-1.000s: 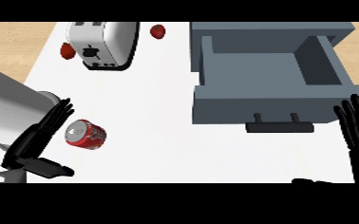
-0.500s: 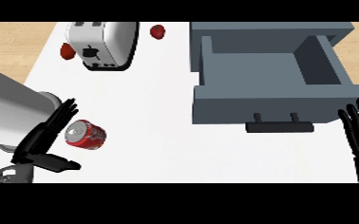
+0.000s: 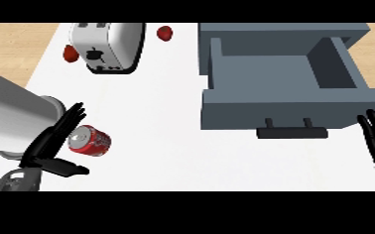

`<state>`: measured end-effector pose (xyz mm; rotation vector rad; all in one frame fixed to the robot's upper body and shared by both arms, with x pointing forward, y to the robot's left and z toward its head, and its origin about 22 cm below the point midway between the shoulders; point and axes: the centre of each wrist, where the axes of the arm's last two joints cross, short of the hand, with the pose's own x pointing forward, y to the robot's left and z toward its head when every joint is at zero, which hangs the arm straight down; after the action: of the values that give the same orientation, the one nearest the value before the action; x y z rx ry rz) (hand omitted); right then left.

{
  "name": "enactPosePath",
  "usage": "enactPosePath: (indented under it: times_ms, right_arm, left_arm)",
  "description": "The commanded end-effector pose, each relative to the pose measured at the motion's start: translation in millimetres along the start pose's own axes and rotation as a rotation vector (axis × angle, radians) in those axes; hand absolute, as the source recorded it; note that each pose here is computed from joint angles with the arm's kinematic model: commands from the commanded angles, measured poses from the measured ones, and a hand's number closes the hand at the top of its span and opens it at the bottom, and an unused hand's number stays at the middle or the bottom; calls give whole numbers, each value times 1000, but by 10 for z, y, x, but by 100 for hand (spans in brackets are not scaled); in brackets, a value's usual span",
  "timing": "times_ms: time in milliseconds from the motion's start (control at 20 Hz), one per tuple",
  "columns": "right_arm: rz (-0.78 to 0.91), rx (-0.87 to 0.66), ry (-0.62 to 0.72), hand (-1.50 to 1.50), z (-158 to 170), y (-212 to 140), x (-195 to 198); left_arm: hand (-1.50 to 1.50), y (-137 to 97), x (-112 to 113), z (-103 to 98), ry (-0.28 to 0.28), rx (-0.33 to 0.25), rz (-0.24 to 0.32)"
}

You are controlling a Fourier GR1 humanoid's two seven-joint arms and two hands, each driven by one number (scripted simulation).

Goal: Pick up the can, place it into the drawer and close the drawer

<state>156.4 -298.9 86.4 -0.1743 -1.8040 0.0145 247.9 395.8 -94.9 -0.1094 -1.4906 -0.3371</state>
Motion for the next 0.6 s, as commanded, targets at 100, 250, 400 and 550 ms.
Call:
enactPosePath:
  times_ms: [100, 250, 400, 550]
  right_arm:
    - [-15, -13, 6, -150, 14, 47, 61]
    - [0, -3, 7, -150, 9, 18, 147]
    - [-3, -7, -4, -150, -38, 27, -126]
    - [5, 6, 3, -150, 0, -60, -45]
  left_arm:
    - [-150, -166, -69, -49, -55, -47, 46]
    - [-150, -222, -75, -293, -40, -30, 72]
    - [-150, -295, -18, -261, -46, -53, 47]
    - [-150, -299, 23, -399, -20, -82, 57]
